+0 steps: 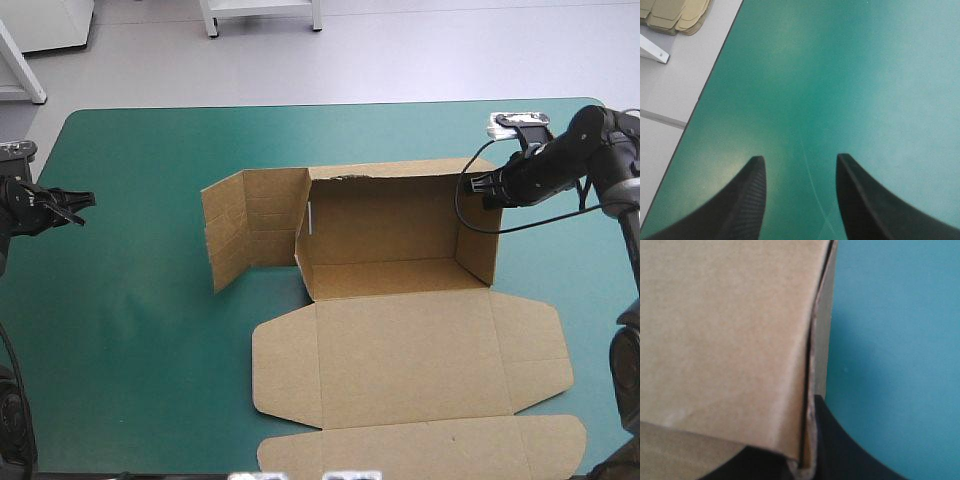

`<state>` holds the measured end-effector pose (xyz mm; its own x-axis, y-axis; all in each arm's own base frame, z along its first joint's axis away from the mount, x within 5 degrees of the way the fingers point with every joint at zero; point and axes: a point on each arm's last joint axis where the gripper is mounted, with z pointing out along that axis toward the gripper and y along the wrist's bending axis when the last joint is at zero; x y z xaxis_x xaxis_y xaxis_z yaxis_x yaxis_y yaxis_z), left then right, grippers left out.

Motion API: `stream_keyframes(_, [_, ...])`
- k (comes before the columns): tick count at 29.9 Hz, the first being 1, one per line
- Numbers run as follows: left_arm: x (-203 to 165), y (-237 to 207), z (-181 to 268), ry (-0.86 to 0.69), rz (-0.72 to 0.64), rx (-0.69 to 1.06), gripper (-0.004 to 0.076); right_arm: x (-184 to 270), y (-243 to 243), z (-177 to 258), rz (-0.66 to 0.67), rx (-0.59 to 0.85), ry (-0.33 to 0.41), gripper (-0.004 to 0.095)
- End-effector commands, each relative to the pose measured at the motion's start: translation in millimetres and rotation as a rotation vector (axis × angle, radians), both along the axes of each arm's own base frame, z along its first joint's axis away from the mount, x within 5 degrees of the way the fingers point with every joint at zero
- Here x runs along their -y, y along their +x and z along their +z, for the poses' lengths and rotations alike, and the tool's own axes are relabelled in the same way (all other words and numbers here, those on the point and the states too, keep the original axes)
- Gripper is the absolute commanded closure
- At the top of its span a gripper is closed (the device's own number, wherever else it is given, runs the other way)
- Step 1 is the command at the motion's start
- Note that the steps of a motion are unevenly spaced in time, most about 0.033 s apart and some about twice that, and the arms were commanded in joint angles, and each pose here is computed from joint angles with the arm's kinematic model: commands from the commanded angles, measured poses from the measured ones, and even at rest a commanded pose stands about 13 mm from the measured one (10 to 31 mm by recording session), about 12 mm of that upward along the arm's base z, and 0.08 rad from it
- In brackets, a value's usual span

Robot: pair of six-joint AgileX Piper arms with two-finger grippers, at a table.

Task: Fold the box

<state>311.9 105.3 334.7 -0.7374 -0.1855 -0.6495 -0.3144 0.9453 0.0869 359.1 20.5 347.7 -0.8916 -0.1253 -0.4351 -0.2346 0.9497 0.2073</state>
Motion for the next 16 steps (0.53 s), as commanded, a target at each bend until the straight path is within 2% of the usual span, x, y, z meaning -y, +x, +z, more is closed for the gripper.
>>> stream_keyframes(1, [2,-6,25,0.041,-0.016,0.094,0.0403,-2,9,18,-0.007,0.032,0.038,0.0924])
stream_keyframes(4, [3,-6,24,0.035,-0.021,0.088,0.0403,-6,26,12,0.001,0.032,0.029,0.0924])
stream_keyframes(11, [3,-6,24,0.028,-0.020,0.080,0.0403,-30,54,-2,0.057,0.035,-0.069,0.0921])
stream_keyframes(14, [3,-7,23,0.027,-0.021,0.072,0.0403,-40,63,-8,0.058,0.046,-0.095,0.0867])
stream_keyframes(16, [3,-7,23,0.031,-0.026,0.068,0.0403,-42,69,-10,0.055,0.072,-0.098,0.0781])
